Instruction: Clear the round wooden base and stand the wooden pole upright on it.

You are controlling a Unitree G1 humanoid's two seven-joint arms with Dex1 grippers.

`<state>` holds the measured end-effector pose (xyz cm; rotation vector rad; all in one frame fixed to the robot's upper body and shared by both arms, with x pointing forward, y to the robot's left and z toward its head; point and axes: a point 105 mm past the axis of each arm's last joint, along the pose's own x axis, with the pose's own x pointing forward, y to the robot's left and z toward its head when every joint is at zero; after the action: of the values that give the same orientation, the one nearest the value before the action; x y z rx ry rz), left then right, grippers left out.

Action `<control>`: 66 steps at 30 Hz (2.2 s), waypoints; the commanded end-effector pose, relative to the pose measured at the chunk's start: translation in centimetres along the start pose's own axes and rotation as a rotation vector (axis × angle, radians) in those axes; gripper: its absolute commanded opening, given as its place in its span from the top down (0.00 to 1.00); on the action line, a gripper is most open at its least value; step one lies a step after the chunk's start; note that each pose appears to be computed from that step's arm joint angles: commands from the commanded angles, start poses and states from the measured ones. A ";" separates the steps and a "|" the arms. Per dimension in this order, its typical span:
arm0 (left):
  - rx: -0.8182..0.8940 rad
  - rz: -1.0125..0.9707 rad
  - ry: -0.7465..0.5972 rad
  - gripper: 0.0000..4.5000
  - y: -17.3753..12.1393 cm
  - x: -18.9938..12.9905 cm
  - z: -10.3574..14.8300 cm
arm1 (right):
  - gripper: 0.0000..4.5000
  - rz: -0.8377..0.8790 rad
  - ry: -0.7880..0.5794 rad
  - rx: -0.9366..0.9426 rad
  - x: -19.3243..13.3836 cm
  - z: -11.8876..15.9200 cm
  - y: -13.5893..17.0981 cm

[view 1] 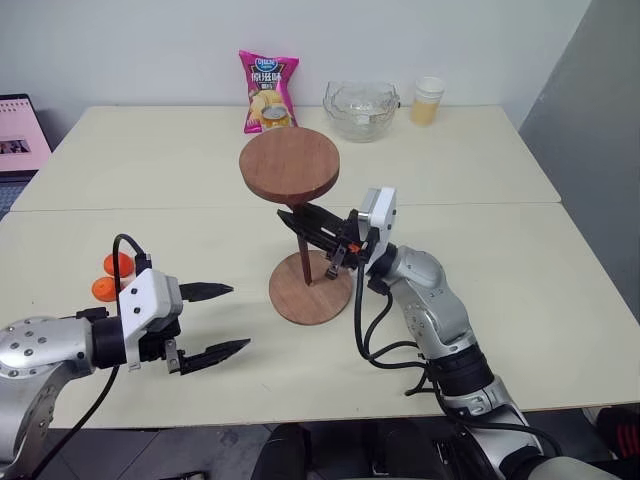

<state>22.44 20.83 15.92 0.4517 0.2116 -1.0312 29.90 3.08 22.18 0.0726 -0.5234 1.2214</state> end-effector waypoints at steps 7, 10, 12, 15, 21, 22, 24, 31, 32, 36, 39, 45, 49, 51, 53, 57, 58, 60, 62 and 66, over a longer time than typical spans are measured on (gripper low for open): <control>0.033 -0.004 -0.008 0.00 0.4 0.2 -0.1 | 0.95 0.015 -0.007 -0.025 -0.1 -0.2 0.5; 0.038 -0.008 -0.008 0.00 0.4 0.3 -0.2 | 0.95 0.012 0.000 -0.031 -0.2 -0.5 0.4; 0.040 -0.010 -0.010 0.00 0.4 0.4 -0.3 | 0.95 0.009 0.004 -0.035 -0.3 -0.6 0.4; 0.042 -0.012 -0.012 0.00 0.4 0.4 -0.3 | 0.95 0.000 0.005 -0.037 -0.4 -0.7 0.3; 0.049 -0.015 -0.011 0.00 0.6 0.4 -0.4 | 0.95 -0.005 0.007 -0.037 -0.4 -0.9 0.3; 0.051 -0.016 -0.012 0.00 0.7 0.4 -0.4 | 0.95 -0.005 0.008 -0.036 -0.4 -0.9 0.4; 0.053 -0.017 -0.013 0.00 0.7 0.5 -0.4 | 0.95 -0.005 0.010 -0.033 -0.3 -1.0 0.5; 0.053 -0.021 -0.014 0.00 0.6 0.5 -0.5 | 0.95 0.001 0.022 -0.033 -0.3 -1.4 1.0; 0.053 -0.022 -0.014 0.00 0.6 0.6 -0.5 | 0.95 0.002 0.027 -0.037 -0.2 -1.6 1.0; 0.053 -0.021 -0.014 0.00 0.6 0.6 -0.5 | 0.95 -0.009 0.032 -0.047 -0.2 -1.7 0.9; 0.055 -0.022 -0.015 0.00 0.6 0.6 -0.5 | 0.95 -0.009 0.035 -0.051 -0.2 -1.8 0.9; 0.058 -0.024 -0.014 0.00 0.6 0.6 -0.5 | 0.95 -0.020 0.038 -0.057 -0.2 -1.9 0.9; 0.060 -0.023 -0.010 0.00 0.6 0.6 -0.6 | 0.95 -0.024 0.047 -0.062 -0.2 -2.0 0.9; 0.061 -0.022 -0.009 0.00 0.6 0.5 -0.6 | 0.95 -0.028 0.052 -0.062 -0.3 -2.1 0.8; 0.064 -0.022 -0.009 0.00 0.7 0.5 -0.5 | 0.95 -0.038 0.060 -0.075 -0.4 -2.2 0.6; 0.068 -0.024 -0.011 0.00 0.7 0.5 -0.5 | 0.95 -0.052 0.062 -0.081 -0.4 -2.3 0.4; 0.068 -0.025 -0.011 0.00 0.7 0.5 -0.5 | 0.95 -0.053 0.062 -0.081 -0.4 -2.3 0.4; 0.069 -0.025 -0.011 0.00 0.7 0.5 -0.5 | 0.95 -0.054 0.062 -0.082 -0.4 -2.3 0.4; 0.070 -0.024 -0.012 0.00 0.7 0.5 -0.4 | 0.95 -0.052 0.062 -0.080 -0.4 -2.3 0.4; 0.070 -0.021 -0.013 0.00 0.7 0.6 -0.4 | 0.95 -0.037 0.066 -0.070 -0.3 -2.4 0.7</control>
<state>23.33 21.03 14.97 0.4779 0.1950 -1.0585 29.96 3.83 20.49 -0.0171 -0.5364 1.1607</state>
